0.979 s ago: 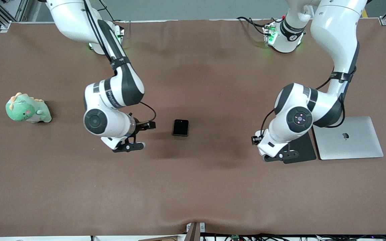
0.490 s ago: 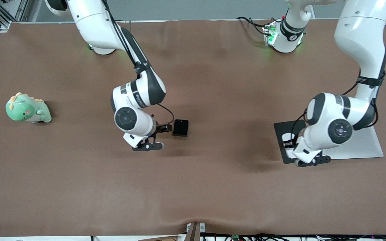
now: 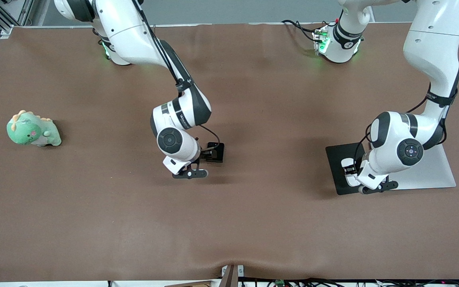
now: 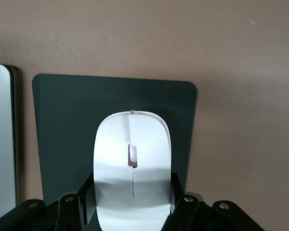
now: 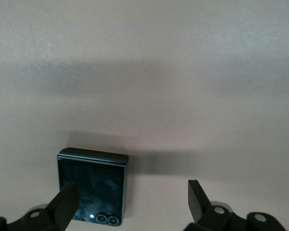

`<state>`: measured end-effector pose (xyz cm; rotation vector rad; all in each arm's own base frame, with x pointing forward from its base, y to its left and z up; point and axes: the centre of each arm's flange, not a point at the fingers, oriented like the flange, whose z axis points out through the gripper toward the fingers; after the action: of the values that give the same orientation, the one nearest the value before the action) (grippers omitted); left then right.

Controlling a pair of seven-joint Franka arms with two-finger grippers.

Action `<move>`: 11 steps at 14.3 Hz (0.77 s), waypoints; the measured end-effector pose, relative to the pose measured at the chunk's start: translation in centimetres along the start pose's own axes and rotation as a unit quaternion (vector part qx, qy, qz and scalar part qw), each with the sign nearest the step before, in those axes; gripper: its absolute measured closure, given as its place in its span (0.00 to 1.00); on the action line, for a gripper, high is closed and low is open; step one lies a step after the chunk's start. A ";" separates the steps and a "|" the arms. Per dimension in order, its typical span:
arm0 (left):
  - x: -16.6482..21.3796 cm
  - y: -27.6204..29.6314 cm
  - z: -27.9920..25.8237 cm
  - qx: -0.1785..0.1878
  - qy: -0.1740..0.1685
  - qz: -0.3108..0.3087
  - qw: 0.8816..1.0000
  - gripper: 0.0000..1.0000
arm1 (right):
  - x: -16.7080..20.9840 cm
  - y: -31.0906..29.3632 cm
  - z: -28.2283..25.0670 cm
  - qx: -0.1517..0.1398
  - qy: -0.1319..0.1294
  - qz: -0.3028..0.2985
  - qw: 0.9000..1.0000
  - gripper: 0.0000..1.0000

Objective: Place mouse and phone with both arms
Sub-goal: 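Lower the mouse onto the pad while the right gripper grasps the phone, then release the mouse with the left gripper while the right gripper lifts the phone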

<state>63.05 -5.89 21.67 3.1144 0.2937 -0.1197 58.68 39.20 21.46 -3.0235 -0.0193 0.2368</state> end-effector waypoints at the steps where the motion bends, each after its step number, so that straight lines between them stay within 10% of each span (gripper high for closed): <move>1: -0.2 -0.2 0.5 -0.001 0.000 0.000 1.000 0.39 | -0.2 -0.5 0.6 0.001 -0.004 0.003 1.000 0.00; 11: -1.0 -1.4 2.9 -0.007 0.016 0.014 1.000 0.39 | -0.9 -3.4 4.2 0.004 -0.005 0.045 0.999 0.00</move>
<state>61.64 -4.79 18.85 3.1079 0.2488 -0.0670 57.14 43.00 17.82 -3.0188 0.1161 0.2593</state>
